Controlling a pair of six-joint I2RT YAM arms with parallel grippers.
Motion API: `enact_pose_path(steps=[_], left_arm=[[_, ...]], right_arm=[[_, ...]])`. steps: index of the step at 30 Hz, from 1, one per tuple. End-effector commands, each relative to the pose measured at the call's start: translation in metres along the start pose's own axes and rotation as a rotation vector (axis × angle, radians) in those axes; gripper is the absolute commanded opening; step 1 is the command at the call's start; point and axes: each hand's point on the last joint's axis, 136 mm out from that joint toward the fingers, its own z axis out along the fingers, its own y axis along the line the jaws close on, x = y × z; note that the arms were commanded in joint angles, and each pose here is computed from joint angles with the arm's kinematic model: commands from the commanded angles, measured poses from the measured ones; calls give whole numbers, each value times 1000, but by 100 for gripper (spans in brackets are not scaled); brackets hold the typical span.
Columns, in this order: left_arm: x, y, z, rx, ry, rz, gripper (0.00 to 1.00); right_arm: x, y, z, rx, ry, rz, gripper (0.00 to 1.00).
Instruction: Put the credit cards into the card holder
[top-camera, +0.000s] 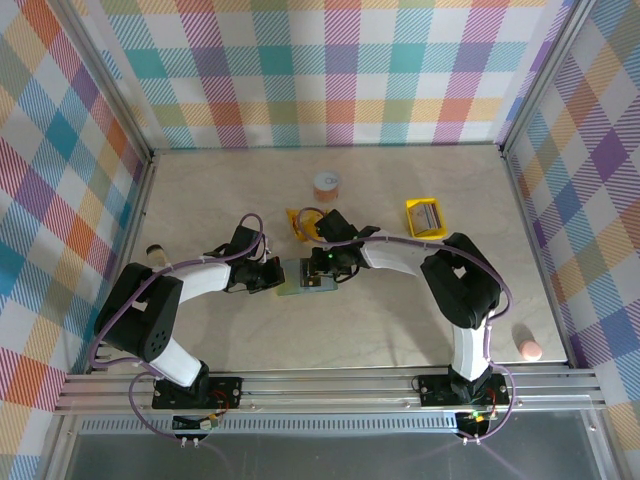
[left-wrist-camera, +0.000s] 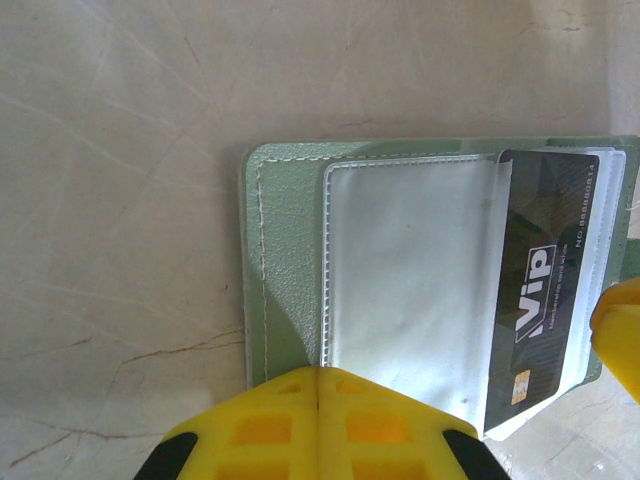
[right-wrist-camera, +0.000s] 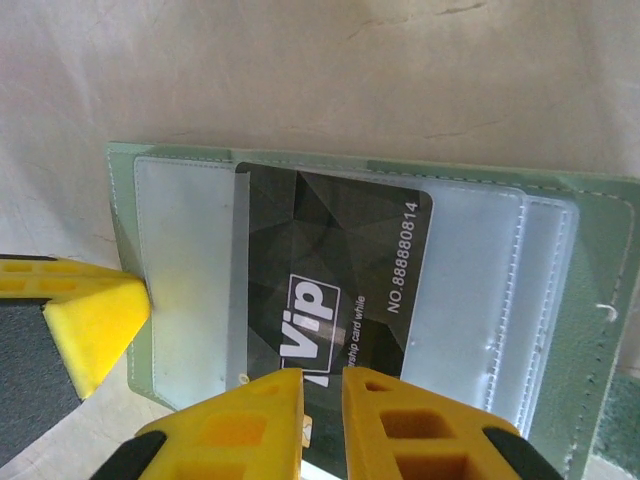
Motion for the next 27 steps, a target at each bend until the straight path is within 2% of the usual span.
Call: enact_pose_path(steps=[1, 27], left_arm=[[11, 13, -3, -47, 30, -13, 0], [7, 11, -11, -57, 20, 1, 0]], right_arm=[[1, 2, 5, 10, 18, -27, 18], [14, 0, 27, -12, 103, -112, 14]])
